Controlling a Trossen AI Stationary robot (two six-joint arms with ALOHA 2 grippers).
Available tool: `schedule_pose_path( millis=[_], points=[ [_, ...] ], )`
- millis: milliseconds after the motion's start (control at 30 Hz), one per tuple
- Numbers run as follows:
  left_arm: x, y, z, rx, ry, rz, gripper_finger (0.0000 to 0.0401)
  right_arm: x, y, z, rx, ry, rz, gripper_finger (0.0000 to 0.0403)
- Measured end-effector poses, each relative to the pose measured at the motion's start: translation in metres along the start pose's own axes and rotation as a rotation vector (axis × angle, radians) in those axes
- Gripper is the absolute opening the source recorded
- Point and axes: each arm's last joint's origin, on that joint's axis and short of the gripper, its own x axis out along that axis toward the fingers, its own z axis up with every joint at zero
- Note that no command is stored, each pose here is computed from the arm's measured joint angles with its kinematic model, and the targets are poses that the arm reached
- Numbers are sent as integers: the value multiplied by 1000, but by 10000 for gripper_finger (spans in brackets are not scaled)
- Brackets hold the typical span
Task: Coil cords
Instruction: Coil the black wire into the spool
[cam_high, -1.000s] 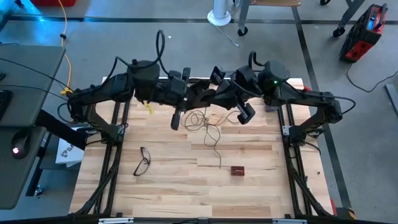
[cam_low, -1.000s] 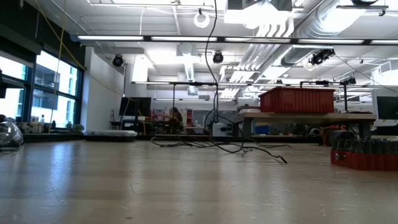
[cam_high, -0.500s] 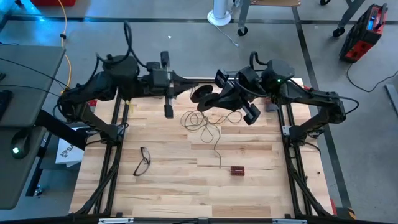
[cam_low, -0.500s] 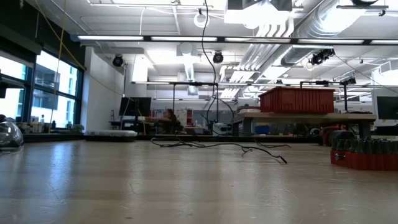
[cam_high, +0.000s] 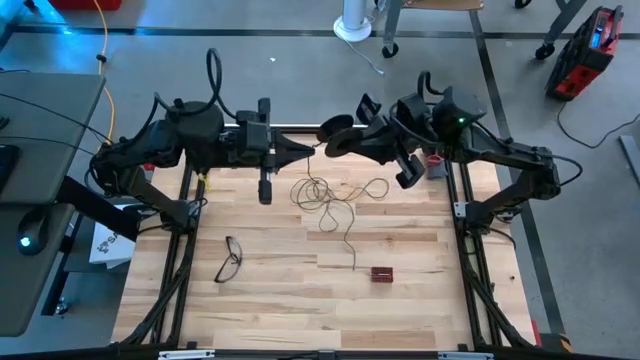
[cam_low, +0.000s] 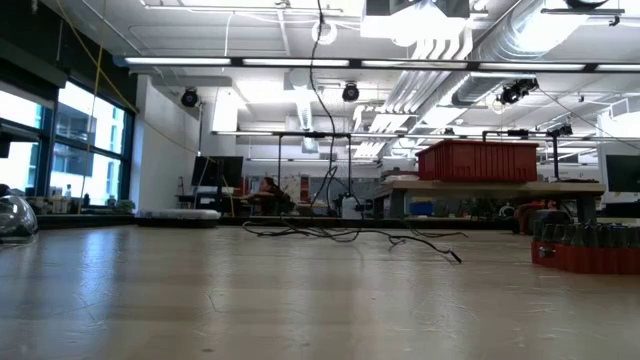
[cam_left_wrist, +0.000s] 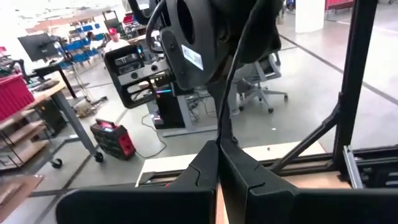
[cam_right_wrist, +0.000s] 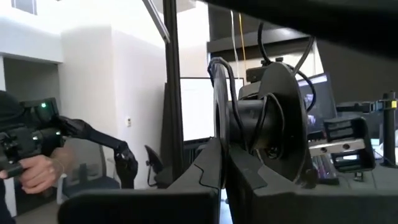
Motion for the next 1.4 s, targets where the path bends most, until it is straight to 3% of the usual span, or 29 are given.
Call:
schedule_pose_path(
  millis=[167,433,567,733,967,1167,1400],
  points=[
    [8,-3,-3,2,16,-4,0,-1,-1,2,-19,-21,3,0],
    [43,1,-20,116,81,16,0,1,5,6,9,-53,60,0],
    [48,13,-17,121,23,47,0,3,11,4,55,-36,111,0],
    [54,20,-12,82,-81,-42,0,8,14,0,64,-23,112,0],
    [68,13,-19,69,-67,-107,0,9,13,-3,49,-19,81,0],
    [58,10,-17,88,-43,-79,0,6,14,0,44,-12,100,0],
    [48,6,-10,71,-66,-97,0,1,5,1,-1,-5,40,0]
  ],
)
